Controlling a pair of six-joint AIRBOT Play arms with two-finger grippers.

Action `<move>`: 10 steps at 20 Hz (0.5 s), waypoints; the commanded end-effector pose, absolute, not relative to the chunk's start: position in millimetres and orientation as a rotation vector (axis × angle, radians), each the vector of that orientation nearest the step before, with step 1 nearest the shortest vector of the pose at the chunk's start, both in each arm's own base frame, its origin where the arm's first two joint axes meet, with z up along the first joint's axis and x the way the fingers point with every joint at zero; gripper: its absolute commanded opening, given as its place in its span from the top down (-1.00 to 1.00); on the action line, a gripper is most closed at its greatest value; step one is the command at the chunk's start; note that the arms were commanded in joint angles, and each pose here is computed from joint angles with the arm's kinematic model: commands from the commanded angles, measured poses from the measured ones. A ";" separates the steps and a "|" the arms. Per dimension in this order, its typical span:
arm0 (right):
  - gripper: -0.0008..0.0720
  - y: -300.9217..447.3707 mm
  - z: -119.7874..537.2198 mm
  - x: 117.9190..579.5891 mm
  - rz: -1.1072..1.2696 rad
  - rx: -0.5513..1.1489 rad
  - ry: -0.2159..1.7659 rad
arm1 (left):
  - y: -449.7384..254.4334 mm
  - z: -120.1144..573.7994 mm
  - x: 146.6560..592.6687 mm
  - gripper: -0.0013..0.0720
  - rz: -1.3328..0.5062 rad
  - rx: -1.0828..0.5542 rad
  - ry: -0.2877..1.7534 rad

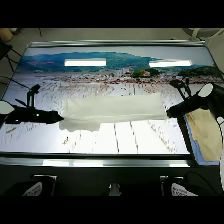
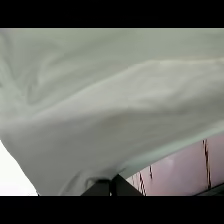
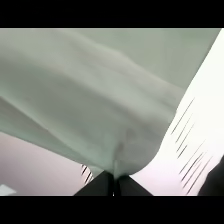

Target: Fold the shirts.

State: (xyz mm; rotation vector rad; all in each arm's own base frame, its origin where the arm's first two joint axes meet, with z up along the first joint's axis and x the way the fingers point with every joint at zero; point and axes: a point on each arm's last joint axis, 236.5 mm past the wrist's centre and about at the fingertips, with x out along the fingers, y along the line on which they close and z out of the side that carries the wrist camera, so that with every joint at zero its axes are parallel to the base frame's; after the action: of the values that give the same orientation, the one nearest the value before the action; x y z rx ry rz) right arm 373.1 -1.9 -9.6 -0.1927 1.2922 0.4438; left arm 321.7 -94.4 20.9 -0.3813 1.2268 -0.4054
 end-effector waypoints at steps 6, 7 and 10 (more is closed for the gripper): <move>0.91 6.4 -49.3 489.3 0.372 -0.218 1.138 | -83.4 -18.0 428.9 0.90 -0.377 -0.414 1.275; 0.91 8.5 -56.1 494.5 0.377 -0.216 1.142 | -83.8 -22.9 437.5 0.90 -0.387 -0.414 1.293; 0.91 6.8 -77.0 496.0 0.353 -0.180 1.183 | -83.4 -52.5 452.0 0.89 -0.389 -0.430 1.350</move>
State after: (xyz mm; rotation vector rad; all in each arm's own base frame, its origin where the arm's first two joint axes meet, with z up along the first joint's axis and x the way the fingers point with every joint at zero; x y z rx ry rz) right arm 486.5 4.9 -57.3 -0.2018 1.1634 0.3694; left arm 436.0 -83.1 -26.9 -0.4183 1.2968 -0.3813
